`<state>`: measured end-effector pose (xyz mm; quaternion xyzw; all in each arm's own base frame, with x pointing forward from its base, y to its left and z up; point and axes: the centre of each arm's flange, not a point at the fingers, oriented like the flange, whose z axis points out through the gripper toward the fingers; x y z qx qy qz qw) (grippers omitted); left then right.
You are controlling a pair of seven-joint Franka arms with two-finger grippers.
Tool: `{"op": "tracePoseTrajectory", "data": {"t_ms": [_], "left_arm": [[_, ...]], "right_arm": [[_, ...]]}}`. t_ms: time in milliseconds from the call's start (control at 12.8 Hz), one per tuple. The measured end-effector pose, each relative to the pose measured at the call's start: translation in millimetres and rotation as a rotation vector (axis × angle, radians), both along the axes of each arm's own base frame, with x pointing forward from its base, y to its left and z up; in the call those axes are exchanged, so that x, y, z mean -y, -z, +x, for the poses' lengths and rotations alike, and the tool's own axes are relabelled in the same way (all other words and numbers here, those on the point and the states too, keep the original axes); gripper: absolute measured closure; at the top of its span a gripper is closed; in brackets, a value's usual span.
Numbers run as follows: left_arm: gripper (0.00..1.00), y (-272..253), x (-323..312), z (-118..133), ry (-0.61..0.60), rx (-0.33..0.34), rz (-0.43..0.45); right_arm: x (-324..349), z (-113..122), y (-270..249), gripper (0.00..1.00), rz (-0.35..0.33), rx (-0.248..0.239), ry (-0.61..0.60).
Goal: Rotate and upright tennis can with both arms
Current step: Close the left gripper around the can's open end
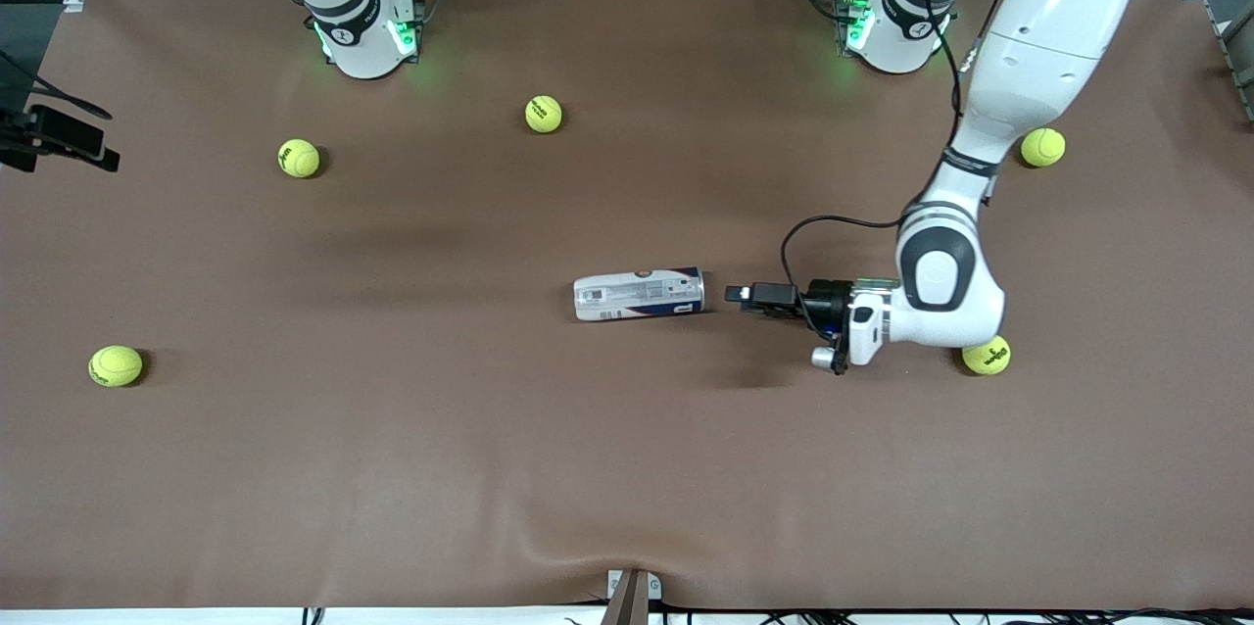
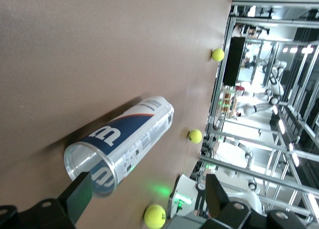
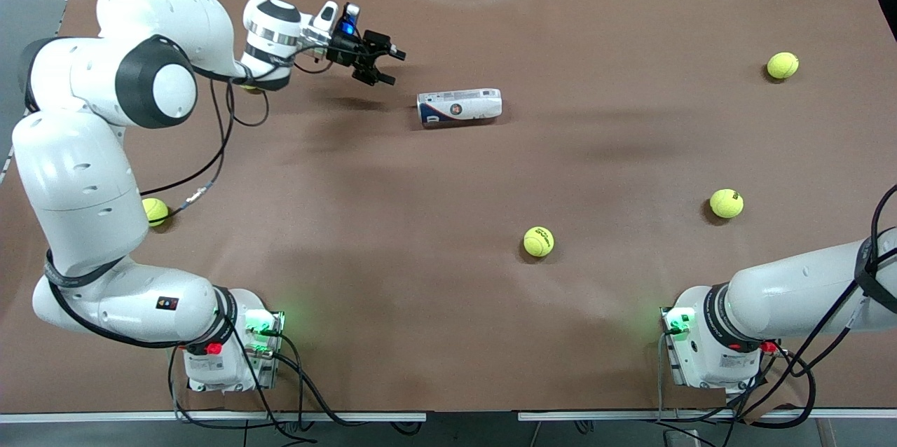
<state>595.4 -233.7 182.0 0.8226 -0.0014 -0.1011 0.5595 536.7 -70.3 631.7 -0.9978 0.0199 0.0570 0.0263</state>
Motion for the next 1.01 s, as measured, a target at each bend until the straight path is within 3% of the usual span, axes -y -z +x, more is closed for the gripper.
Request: {"op": "tracePoseTrajectory", "data": {"t_ms": [624, 1014], "left_arm": [[0.0, 45, 18, -31, -0.089, -0.039, -0.083], [0.0, 54, 23, -36, -0.1, -0.052, -0.084]], "right_arm": [[13, -14, -17, 0.0, -0.003, 0.025, 0.072], [-8, -10, -21, 0.0, -0.026, 0.051, -0.017]]}}
